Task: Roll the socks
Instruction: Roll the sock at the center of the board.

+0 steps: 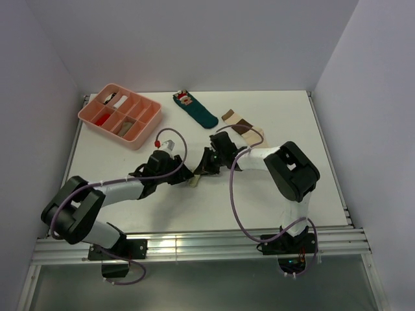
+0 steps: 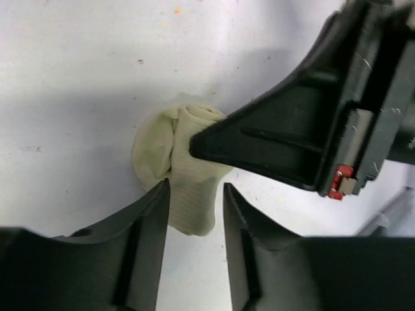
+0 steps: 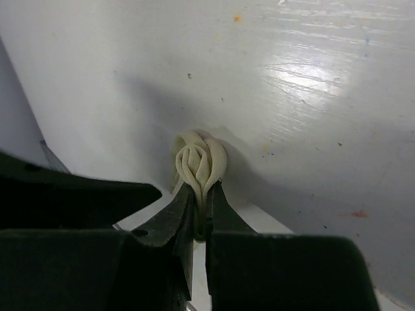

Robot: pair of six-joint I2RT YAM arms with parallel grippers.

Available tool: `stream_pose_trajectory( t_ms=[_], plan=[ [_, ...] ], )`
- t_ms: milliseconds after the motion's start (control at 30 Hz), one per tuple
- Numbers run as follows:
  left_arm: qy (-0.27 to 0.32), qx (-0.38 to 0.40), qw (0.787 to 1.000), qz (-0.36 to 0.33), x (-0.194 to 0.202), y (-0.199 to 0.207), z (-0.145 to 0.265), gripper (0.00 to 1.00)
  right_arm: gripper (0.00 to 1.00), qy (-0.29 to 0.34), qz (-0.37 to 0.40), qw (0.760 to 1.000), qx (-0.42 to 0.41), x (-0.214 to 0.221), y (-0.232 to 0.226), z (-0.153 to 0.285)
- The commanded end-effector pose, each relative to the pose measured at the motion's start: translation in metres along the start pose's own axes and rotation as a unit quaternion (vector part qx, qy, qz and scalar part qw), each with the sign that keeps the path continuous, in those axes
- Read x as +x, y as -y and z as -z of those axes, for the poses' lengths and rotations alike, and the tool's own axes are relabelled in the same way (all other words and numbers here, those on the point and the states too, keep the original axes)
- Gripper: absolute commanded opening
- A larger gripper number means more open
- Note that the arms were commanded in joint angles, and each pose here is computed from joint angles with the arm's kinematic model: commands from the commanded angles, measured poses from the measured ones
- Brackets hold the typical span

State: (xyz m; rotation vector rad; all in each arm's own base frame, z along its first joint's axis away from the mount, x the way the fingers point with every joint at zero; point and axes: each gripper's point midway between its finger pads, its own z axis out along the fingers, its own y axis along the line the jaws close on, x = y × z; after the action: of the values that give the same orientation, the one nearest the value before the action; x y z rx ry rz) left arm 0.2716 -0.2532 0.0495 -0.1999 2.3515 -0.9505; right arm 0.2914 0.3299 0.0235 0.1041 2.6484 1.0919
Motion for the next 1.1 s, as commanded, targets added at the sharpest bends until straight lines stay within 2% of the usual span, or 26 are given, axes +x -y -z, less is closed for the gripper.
stream_pose_trajectory(
  t_ms=[0, 33, 67, 167, 267, 300, 433, 567, 633, 833, 1067],
  plan=[
    [0.058, -0.089, 0.989, -0.104, -0.019, -0.005, 0.010, 0.44, 0.00, -0.012, 0.004, 0.997, 0.076, 0.003, 0.014, 0.012],
    [0.059, -0.086, 0.986, -0.128, -0.012, 0.006, 0.010, 0.46, 0.00, -0.021, -0.004, 0.996, 0.090, 0.008, 0.018, 0.013],
    [0.089, -0.110, 0.978, -0.150, -0.023, 0.007, 0.014, 0.48, 0.00, -0.021, -0.005, 0.995, 0.093, 0.005, 0.016, 0.013],
    [0.127, -0.136, 0.961, -0.203, -0.023, 0.021, 0.020, 0.50, 0.00, -0.028, -0.018, 0.993, 0.109, 0.007, 0.017, 0.015],
    [0.139, -0.152, 0.946, -0.252, -0.013, 0.031, 0.022, 0.49, 0.00, -0.030, -0.024, 0.991, 0.129, 0.006, 0.017, 0.016],
    [0.160, -0.167, 0.937, -0.263, -0.017, 0.032, 0.024, 0.48, 0.00, -0.029, -0.026, 0.990, 0.135, 0.005, 0.019, 0.017],
    [0.165, -0.175, 0.913, -0.330, 0.004, 0.049, 0.018, 0.47, 0.00, -0.044, -0.030, 0.986, 0.157, 0.010, 0.020, 0.018],
    [0.161, -0.214, 0.880, -0.393, 0.017, 0.046, 0.006, 0.46, 0.00, -0.055, -0.030, 0.985, 0.161, 0.014, 0.019, 0.016],
    [0.166, -0.217, 0.871, -0.408, 0.021, 0.054, 0.002, 0.46, 0.00, -0.060, -0.033, 0.985, 0.158, 0.016, 0.018, 0.015],
    [0.154, -0.259, 0.844, -0.443, 0.027, 0.042, -0.013, 0.45, 0.00, -0.069, -0.036, 0.985, 0.154, 0.022, 0.020, 0.014],
    [0.123, -0.308, 0.815, -0.475, 0.039, 0.014, -0.026, 0.41, 0.00, -0.079, -0.040, 0.985, 0.150, 0.026, 0.021, 0.012]
  ],
)
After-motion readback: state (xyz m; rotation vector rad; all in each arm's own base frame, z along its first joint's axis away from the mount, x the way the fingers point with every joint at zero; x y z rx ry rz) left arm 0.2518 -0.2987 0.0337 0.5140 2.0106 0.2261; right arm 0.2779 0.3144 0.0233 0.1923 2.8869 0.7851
